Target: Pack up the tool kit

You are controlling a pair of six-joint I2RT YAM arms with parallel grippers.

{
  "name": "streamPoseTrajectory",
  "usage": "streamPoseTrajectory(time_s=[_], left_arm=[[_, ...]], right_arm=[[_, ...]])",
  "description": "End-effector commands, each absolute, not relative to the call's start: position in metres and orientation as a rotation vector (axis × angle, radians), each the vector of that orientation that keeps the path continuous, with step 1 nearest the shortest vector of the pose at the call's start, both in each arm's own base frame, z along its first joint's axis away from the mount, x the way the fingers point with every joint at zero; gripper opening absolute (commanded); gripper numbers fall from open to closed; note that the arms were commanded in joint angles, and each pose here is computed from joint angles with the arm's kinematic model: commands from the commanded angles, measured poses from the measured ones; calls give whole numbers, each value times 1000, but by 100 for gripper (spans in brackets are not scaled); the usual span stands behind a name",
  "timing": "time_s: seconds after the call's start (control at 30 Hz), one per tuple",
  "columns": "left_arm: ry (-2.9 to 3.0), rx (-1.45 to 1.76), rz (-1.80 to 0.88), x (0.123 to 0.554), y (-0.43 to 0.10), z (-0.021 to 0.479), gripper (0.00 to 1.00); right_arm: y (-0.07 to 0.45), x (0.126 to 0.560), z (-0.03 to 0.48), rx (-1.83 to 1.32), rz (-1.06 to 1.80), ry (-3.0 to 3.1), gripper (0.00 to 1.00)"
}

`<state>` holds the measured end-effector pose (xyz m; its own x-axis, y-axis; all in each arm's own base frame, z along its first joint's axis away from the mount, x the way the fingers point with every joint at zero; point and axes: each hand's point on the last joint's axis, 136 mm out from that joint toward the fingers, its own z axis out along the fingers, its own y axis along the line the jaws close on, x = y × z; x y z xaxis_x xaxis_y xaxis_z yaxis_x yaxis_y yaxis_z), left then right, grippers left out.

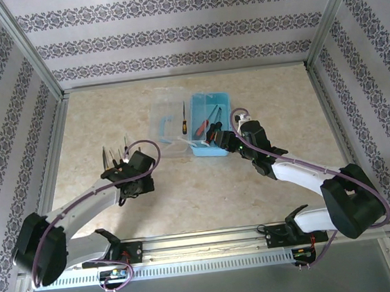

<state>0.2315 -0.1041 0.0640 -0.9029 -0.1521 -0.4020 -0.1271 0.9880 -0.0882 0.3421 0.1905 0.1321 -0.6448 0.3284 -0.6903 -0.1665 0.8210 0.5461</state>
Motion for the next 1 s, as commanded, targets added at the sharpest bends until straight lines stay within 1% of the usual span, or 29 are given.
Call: streamPoseTrajectory(time_s=[0.0, 0.1, 0.2, 0.37, 0.7, 0.8, 0.97], left_arm=[[2688, -163, -8, 227, -89, 91, 11], [2647, -159, 12, 227, -82, 110, 11], [2581, -126, -32, 232, -84, 136, 12], [2494, -88, -117, 242, -101, 173, 12], [2418, 144, -233, 258, -187, 200, 12], [2412, 188, -291, 259, -217, 196, 12], [2435, 219, -389, 267, -264, 180, 12]], right_arm=[[203, 344, 148, 94, 806, 2117, 52], [204, 343, 148, 92, 820, 2117, 52], [203, 344, 147, 105, 821, 2123, 52], [202, 346, 144, 129, 849, 2129, 52], [199, 349, 143, 174, 936, 2124, 52], [206, 346, 152, 149, 1025, 2089, 53], [232, 336, 175, 58, 1258, 1995, 53]])
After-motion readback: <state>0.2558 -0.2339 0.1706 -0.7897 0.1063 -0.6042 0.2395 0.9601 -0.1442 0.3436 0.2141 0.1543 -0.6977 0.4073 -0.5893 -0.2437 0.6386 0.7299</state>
